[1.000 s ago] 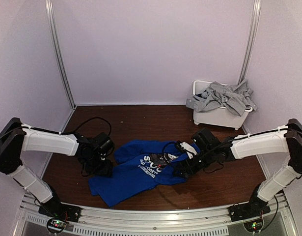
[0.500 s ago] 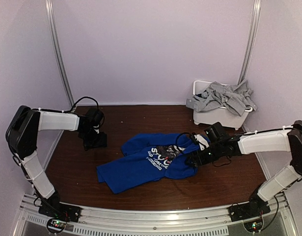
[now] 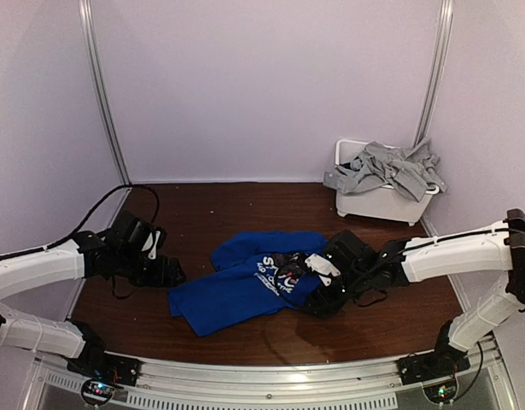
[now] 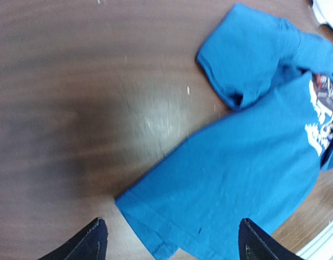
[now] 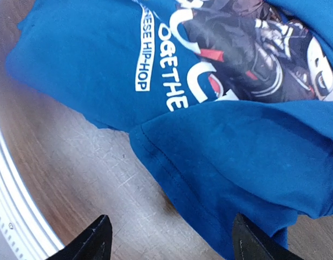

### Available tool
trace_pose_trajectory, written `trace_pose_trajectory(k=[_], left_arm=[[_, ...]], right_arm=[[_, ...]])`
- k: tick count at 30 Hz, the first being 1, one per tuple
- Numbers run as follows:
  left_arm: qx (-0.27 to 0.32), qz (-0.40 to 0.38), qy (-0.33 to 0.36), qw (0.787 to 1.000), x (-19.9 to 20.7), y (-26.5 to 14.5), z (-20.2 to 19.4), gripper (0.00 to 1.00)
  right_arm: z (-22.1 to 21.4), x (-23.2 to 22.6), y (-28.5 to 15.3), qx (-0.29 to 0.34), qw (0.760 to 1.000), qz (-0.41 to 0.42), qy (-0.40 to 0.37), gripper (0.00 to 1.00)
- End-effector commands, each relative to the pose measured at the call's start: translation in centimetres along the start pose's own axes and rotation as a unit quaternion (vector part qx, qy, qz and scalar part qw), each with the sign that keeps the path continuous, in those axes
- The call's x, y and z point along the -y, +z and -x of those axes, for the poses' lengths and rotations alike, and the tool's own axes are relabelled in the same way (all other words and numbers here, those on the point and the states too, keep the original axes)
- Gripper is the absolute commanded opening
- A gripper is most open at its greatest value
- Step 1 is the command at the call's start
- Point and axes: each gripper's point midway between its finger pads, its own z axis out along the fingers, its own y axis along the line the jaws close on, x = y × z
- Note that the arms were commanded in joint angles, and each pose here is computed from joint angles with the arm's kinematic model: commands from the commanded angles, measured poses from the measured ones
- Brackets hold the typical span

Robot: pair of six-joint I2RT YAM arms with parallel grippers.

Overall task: Fold and stack the mixed laundry pile
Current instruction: Pick up the crumpled T-shirt from the center of the board.

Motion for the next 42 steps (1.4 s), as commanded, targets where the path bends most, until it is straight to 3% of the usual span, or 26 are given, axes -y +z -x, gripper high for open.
trace_pose_trajectory(k=[1, 7, 10, 14, 18, 21, 25, 28, 30, 35, 37, 42], left_arm=[[-0.035, -0.007, -0.019, 0.999, 0.6, 0.2, -3.0, 0.85], [-0.073, 0.004, -0.020, 0.997, 1.1, 1.1, -6.5, 0.85], [-0.088, 0.011, -0.035, 0.995, 0.8, 1.5, -7.9, 0.86], [-0.088, 0.036, -0.051, 0.994, -0.3, 1.8, -9.0, 0.85], [-0.093, 0.032, -0.039, 0.994, 0.4, 1.9, -10.0, 0.86], [-0.090, 0.010, -0.031, 0.995, 1.8, 2.6, -9.8, 0.88], [-0.087, -0.012, -0.041, 0.995, 3.4, 4.2, -9.4, 0.87], [-0.088, 0.022, -0.041, 0.995, 2.7, 5.4, -8.9, 0.76], [-0.084, 0.036, -0.043, 0.995, 2.4, 6.0, -8.3, 0.63], [-0.068, 0.043, -0.072, 0.994, 1.1, 7.1, -5.7, 0.16], [-0.048, 0.043, -0.080, 0.995, 0.5, 7.0, -3.9, 0.03], [-0.015, 0.049, -0.071, 0.996, 0.2, 6.8, 0.2, 0.00]], right_arm=[[-0.2, 0.9, 1.8, -0.038, 0.995, -0.086, -0.040, 0.83], [0.2, 2.2, 4.3, -0.067, 0.983, -0.161, -0.062, 0.85], [-0.1, 2.6, 5.7, -0.084, 0.977, -0.185, -0.069, 0.80], [-1.5, 4.8, 6.8, -0.113, 0.960, -0.249, -0.067, 0.50], [-0.9, 3.8, 6.6, -0.101, 0.968, -0.224, -0.051, 0.02], [2.4, 1.2, 4.4, -0.037, 0.985, -0.164, -0.031, 0.00], [6.8, -0.6, 0.2, 0.043, 0.991, -0.125, -0.021, 0.00], [8.0, 1.0, -2.4, 0.075, 0.988, -0.131, 0.005, 0.00], [8.4, 3.5, -3.6, 0.093, 0.986, -0.131, 0.042, 0.00], [10.9, 9.3, -6.2, 0.158, 0.972, -0.123, 0.119, 0.00], [12.7, 10.5, -6.7, 0.177, 0.968, -0.125, 0.124, 0.00], [18.3, 12.5, -4.3, 0.186, 0.968, -0.132, 0.107, 0.00]])
